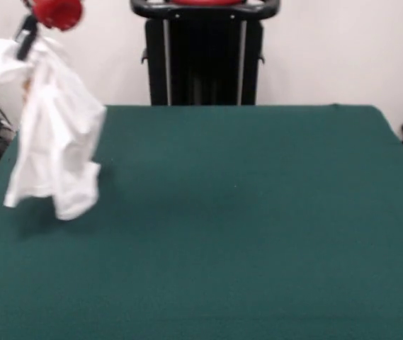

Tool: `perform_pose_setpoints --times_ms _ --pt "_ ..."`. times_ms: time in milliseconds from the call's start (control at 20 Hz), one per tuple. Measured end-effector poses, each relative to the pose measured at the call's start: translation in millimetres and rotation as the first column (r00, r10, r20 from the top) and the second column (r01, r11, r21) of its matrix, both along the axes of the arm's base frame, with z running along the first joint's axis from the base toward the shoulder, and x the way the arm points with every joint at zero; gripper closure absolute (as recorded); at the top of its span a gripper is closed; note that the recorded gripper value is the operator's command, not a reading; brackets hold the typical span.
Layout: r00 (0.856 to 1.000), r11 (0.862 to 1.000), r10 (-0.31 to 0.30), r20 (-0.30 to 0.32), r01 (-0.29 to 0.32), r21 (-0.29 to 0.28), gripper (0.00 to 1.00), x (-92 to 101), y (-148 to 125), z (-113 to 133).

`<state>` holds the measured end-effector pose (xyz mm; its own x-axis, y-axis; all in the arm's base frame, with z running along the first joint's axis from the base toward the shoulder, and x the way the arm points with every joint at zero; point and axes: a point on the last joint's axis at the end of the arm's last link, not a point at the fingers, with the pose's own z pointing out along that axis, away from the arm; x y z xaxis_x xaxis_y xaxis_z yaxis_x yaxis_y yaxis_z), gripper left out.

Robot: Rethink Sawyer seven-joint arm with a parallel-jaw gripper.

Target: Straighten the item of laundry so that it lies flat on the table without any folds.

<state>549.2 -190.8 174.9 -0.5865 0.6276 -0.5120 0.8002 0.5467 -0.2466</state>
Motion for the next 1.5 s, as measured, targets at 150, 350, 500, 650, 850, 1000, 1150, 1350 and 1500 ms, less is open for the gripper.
perform_pose_setpoints --times_ms 150,350,500,650,850,1000,1150,1350,1500 --pt "1.0 1.0 0.012 0.005 -0.012 -0.012 1.0 -0.1 -25.3 11.7" --pt "0.999 0.998 0.051 -0.014 -0.052 -0.04 1.0 1.2 -41.4 30.6" --pt "0.997 0.997 0.07 -0.017 -0.071 -0.044 1.0 7.0 -27.8 35.5" --pt "0.994 0.993 0.108 -0.027 -0.11 -0.042 1.0 14.6 -2.7 34.8" --pt "0.981 0.981 0.188 -0.045 -0.19 -0.037 1.0 26.6 44.4 26.7" --pt "0.961 0.963 0.264 -0.078 -0.267 -0.031 1.0 32.6 89.5 10.0" --pt "0.938 0.943 0.325 -0.123 -0.331 -0.032 1.0 30.9 127.8 -9.2" --pt "0.904 0.915 0.373 -0.207 -0.395 -0.078 1.0 11.4 185.4 -45.9" --pt "0.905 0.911 0.355 -0.232 -0.391 -0.13 1.0 -3.8 212.6 -66.9"
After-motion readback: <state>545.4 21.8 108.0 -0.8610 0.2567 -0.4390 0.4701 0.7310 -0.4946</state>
